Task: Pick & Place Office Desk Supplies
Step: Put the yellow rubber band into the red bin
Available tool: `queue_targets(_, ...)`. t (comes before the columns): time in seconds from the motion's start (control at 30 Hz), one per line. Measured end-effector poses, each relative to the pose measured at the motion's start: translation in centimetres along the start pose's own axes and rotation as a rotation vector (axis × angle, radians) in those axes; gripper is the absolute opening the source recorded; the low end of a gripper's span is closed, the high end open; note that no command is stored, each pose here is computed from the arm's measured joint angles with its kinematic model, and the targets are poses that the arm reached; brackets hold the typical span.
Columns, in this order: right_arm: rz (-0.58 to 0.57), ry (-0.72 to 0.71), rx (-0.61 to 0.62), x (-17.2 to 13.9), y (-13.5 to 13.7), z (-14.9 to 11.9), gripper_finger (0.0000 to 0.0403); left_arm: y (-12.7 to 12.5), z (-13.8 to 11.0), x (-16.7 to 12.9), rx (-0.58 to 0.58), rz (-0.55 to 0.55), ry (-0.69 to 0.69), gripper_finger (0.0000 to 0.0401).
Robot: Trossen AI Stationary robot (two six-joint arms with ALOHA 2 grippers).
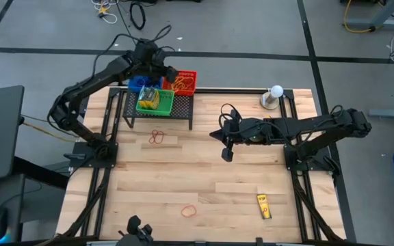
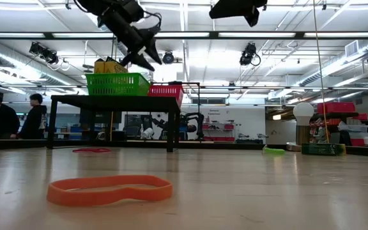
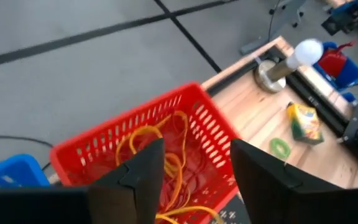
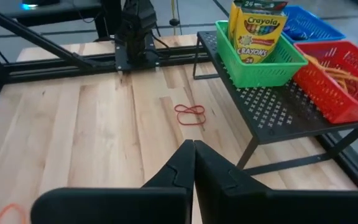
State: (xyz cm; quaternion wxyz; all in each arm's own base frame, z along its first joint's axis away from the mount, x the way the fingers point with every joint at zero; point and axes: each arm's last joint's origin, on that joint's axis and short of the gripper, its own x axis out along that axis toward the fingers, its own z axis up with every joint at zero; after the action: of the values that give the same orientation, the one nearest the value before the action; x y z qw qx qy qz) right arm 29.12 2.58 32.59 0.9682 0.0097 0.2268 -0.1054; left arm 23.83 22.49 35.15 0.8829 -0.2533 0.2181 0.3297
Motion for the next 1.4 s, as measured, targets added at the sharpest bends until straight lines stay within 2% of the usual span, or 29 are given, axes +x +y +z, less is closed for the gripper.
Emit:
queue_targets(0.13, -0.004, 0.023, 0.049, 0.0, 0.0, -0.2, 0.0010, -1.3, 1.5, -1.7, 0.013, -0.020, -0.019, 0.0190)
queue_targets(0.27, -0.026, 0.084, 0.116, -0.4, -0.2, -0.8, 0.0011, -4.5, 1.1, -3.0, 0.075, -0.085, -0.053, 0.0139)
queue_targets(0.4, -0.077, 0.163, 0.169, -0.7, -0.5, -1.6, 0.0008, -8.2, -1.7, -2.3, 0.199, -0.183, -0.097, 0.0060)
queue_targets(0.5, -0.089, 0.199, 0.192, -0.8, -0.5, -2.0, 0.0004, -9.2, -4.4, -1.2, 0.261, -0.218, -0.044, 0.0012)
queue_targets(0.6, -0.078, 0.191, 0.204, -0.9, -0.1, -2.0, 0.0006, -8.7, -5.1, -1.3, 0.287, -0.186, 0.032, 0.0006)
queue_targets(0.8, -0.069, 0.189, 0.199, -1.0, 0.1, -2.0, 0.0004, -7.1, -3.3, -2.2, 0.360, -0.061, 0.193, 0.0005)
queue_targets(0.9, -0.071, 0.183, 0.196, -0.9, 0.0, -1.9, 0.0005, -6.8, -3.1, -1.0, 0.379, -0.061, 0.336, 0.0005)
queue_targets(1.0, -0.069, 0.175, 0.180, -0.9, -0.1, -1.8, 0.0006, -7.0, -3.7, 0.6, 0.457, 0.002, 0.464, 0.0005)
queue_targets(1.1, -0.066, 0.167, 0.174, -0.9, -0.1, -1.7, 0.0006, -7.3, -3.7, 1.7, 0.518, 0.089, 0.487, 0.0005)
queue_targets(1.3, -0.063, 0.159, 0.177, -0.9, 0.0, -1.6, 0.0006, -7.0, -3.4, 2.2, 0.536, 0.207, 0.456, 0.0007)
queue_targets(1.4, -0.063, 0.159, 0.176, -0.9, 0.0, -1.6, 0.0006, -6.7, -3.3, 2.2, 0.536, 0.221, 0.452, 0.0007)
